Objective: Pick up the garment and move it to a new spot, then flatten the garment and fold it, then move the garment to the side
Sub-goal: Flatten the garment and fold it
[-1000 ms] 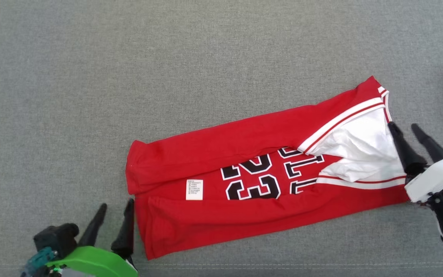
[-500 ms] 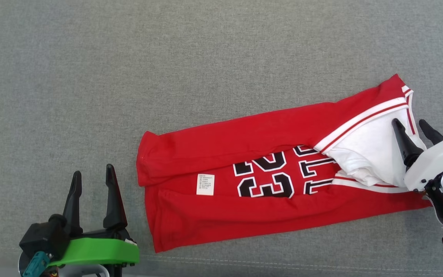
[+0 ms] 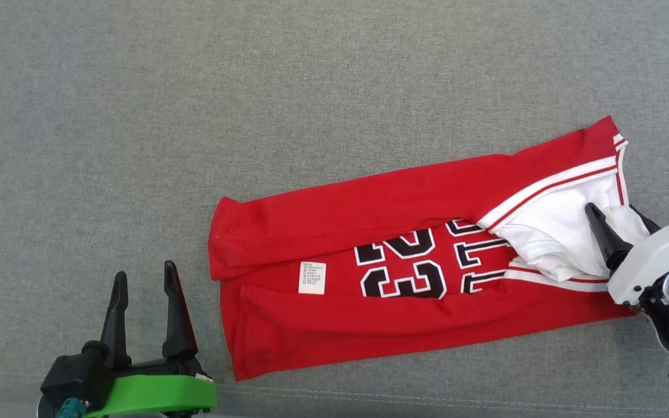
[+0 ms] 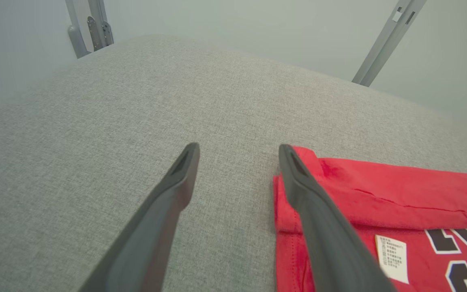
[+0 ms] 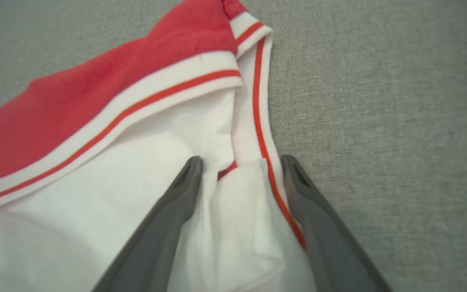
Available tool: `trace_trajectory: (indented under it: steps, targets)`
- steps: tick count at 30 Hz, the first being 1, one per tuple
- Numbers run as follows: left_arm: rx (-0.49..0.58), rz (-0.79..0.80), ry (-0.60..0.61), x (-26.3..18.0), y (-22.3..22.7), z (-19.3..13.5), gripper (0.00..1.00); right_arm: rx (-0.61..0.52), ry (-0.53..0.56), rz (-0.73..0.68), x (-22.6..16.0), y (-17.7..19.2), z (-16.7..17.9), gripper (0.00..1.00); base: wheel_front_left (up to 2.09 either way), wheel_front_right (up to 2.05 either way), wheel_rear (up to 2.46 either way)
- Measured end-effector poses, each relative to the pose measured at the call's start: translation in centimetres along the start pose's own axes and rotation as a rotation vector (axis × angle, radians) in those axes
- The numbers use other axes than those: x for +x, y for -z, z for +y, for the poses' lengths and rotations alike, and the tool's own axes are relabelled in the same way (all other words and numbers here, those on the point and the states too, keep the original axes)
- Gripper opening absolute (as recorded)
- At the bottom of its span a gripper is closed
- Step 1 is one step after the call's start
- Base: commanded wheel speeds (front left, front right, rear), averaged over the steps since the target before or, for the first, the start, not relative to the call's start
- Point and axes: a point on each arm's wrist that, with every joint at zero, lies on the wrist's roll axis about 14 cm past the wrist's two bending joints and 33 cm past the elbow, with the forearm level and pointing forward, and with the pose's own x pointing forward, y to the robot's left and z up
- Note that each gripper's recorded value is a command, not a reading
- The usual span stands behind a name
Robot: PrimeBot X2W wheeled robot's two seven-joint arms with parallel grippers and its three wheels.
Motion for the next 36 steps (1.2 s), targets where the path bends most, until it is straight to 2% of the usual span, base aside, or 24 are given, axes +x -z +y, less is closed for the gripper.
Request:
trace_trajectory:
  steps: [1, 2, 3, 4, 9, 13, 18, 22, 25, 29, 30, 36]
  targets:
    - [-0.001, 0.000, 0.001, 0.0, 0.1, 0.0, 1.00, 0.003, -0.005, 0.012, 0.0, 0.2, 0.1, 1.00, 0.00, 0.00, 0.00]
    - [-0.005, -0.002, 0.004, 0.1, 0.1, -0.1, 1.00, 0.008, -0.011, 0.017, 0.1, 0.3, 0.2, 0.44, 0.00, 0.00, 0.00]
    - [-0.006, -0.002, 0.004, 0.1, 0.1, 0.0, 1.00, 0.023, -0.014, 0.018, 0.1, 0.4, 0.2, 0.28, 0.00, 0.00, 0.00]
    - [-0.006, -0.003, 0.005, 0.1, 0.1, 0.0, 1.00, 0.042, -0.022, 0.020, 0.2, 0.4, 0.3, 0.00, 0.00, 0.00, 0.00]
    - [0.004, -0.004, 0.017, 0.1, 0.3, 0.1, 1.00, 0.093, -0.023, -0.007, 0.2, -0.4, 0.0, 0.00, 0.00, 0.00, 0.00]
    - [0.003, -0.017, 0.028, -0.2, -0.1, 0.2, 1.00, 0.114, 0.018, -0.054, -0.5, -2.4, -1.9, 0.00, 0.00, 0.00, 0.00]
    - [-0.012, -0.043, 0.031, -1.2, -0.9, 0.5, 1.00, 0.111, 0.135, -0.171, -3.8, -6.9, -6.9, 0.00, 0.00, 0.00, 0.00]
    - [-0.020, -0.051, 0.040, -2.4, -1.1, 0.5, 1.00, 0.095, 0.133, -0.238, -5.9, -9.1, -6.9, 0.00, 0.00, 0.00, 0.00]
    - [-0.028, -0.060, 0.050, -3.3, -1.3, 0.4, 1.00, 0.076, 0.034, -0.273, -6.8, -10.1, -3.3, 0.00, 0.00, 0.00, 0.00]
    - [-0.040, -0.084, 0.073, -4.1, -2.0, -0.3, 1.00, 0.034, -0.145, -0.294, -7.8, -10.1, 3.8, 0.00, 0.00, 0.00, 0.00]
    - [-0.046, -0.090, 0.090, -4.1, -2.1, -0.9, 1.00, 0.033, -0.230, -0.294, -8.0, -9.5, 7.3, 0.00, 0.00, 0.00, 0.00]
    - [-0.057, -0.060, 0.117, -3.7, -1.3, -2.1, 1.00, 0.052, -0.419, -0.202, -6.5, -5.3, 16.4, 0.00, 0.00, 0.00, 0.00]
